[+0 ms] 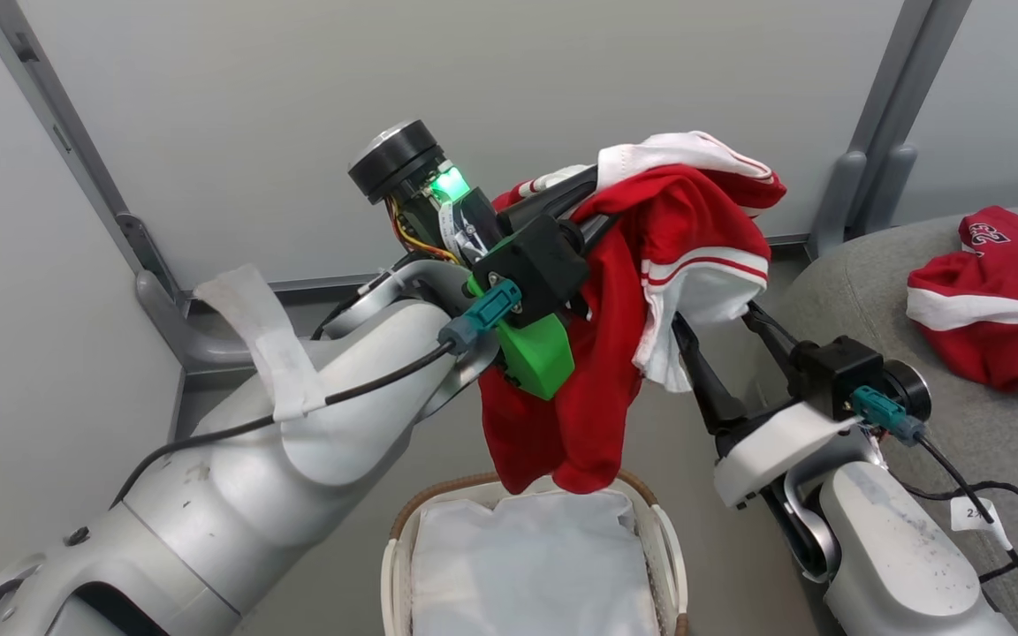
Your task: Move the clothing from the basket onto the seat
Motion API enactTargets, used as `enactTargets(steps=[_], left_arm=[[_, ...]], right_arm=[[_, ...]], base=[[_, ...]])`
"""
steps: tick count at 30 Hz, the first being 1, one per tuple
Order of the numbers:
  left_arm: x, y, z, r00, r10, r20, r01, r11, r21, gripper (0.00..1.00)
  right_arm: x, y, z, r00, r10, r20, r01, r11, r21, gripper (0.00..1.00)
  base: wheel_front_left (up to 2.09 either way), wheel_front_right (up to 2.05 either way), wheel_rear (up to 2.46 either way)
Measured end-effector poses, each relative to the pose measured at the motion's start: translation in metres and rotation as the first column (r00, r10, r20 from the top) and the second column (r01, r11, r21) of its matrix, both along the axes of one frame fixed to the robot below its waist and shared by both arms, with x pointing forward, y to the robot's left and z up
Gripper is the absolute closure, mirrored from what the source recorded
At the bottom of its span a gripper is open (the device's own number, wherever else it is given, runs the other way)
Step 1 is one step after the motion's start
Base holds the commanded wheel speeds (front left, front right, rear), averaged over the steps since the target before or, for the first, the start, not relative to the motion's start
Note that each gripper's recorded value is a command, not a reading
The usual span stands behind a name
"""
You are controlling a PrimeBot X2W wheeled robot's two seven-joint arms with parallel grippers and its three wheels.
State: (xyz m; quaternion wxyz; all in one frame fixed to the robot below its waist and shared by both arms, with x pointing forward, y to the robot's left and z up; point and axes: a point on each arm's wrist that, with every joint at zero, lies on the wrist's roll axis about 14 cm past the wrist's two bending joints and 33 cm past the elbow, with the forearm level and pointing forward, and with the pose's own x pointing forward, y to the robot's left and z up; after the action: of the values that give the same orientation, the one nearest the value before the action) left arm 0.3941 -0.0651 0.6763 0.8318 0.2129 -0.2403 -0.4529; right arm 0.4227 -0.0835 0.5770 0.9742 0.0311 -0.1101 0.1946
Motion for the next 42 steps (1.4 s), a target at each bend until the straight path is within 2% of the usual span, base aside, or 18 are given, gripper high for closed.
enactTargets(steps=[12, 13, 15, 16, 18, 19, 31, 42], left_arm=[[-0.013, -0.006, -0.011, 0.998, -0.054, -0.03, 0.054, 0.999, -0.001, 1.0], [-0.013, -0.005, -0.014, 0.998, -0.052, -0.039, 0.052, 0.999, -0.001, 1.0], [-0.012, -0.003, -0.019, 0.997, -0.048, -0.057, 0.048, 0.999, -0.003, 1.0], [-0.011, -0.002, -0.02, 0.997, -0.046, -0.065, 0.046, 0.999, -0.005, 1.0], [-0.011, -0.002, -0.024, 0.996, -0.045, -0.081, 0.044, 0.999, -0.011, 1.0], [-0.01, -0.001, -0.026, 0.995, -0.043, -0.091, 0.042, 0.999, -0.014, 1.0], [-0.006, 0.011, -0.048, 0.981, -0.011, -0.196, -0.004, 0.997, -0.076, 1.0], [-0.014, 0.012, -0.088, 0.921, 0.01, -0.389, -0.098, 0.974, -0.207, 1.0]], right_arm=[[0.016, 0.026, 0.029, 0.993, 0.089, 0.084, -0.082, 0.993, -0.08, 0.0], [0.017, 0.028, 0.033, 0.991, 0.095, 0.094, -0.088, 0.993, -0.081, 0.31], [0.018, 0.032, 0.038, 0.989, 0.104, 0.108, -0.095, 0.992, -0.085, 0.67], [0.019, 0.033, 0.04, 0.988, 0.109, 0.111, -0.099, 0.991, -0.087, 0.72], [0.02, 0.034, 0.041, 0.987, 0.112, 0.115, -0.102, 0.991, -0.089, 0.94], [0.021, 0.034, 0.043, 0.987, 0.11, 0.12, -0.099, 0.991, -0.092, 1.0], [0.027, 0.026, 0.049, 0.986, 0.081, 0.145, -0.068, 0.994, -0.091, 1.0], [0.033, 0.013, 0.059, 0.982, 0.046, 0.186, -0.03, 0.995, -0.09, 1.0]], base=[[0.0, 0.0, 0.0], [0.0, 0.0, 0.0], [0.0, 0.0, 0.0], [0.0, 0.0, 0.0], [0.0, 0.0, 0.0], [0.0, 0.0, 0.0], [0.0, 0.0, 0.0], [0.0, 0.0, 0.0]])
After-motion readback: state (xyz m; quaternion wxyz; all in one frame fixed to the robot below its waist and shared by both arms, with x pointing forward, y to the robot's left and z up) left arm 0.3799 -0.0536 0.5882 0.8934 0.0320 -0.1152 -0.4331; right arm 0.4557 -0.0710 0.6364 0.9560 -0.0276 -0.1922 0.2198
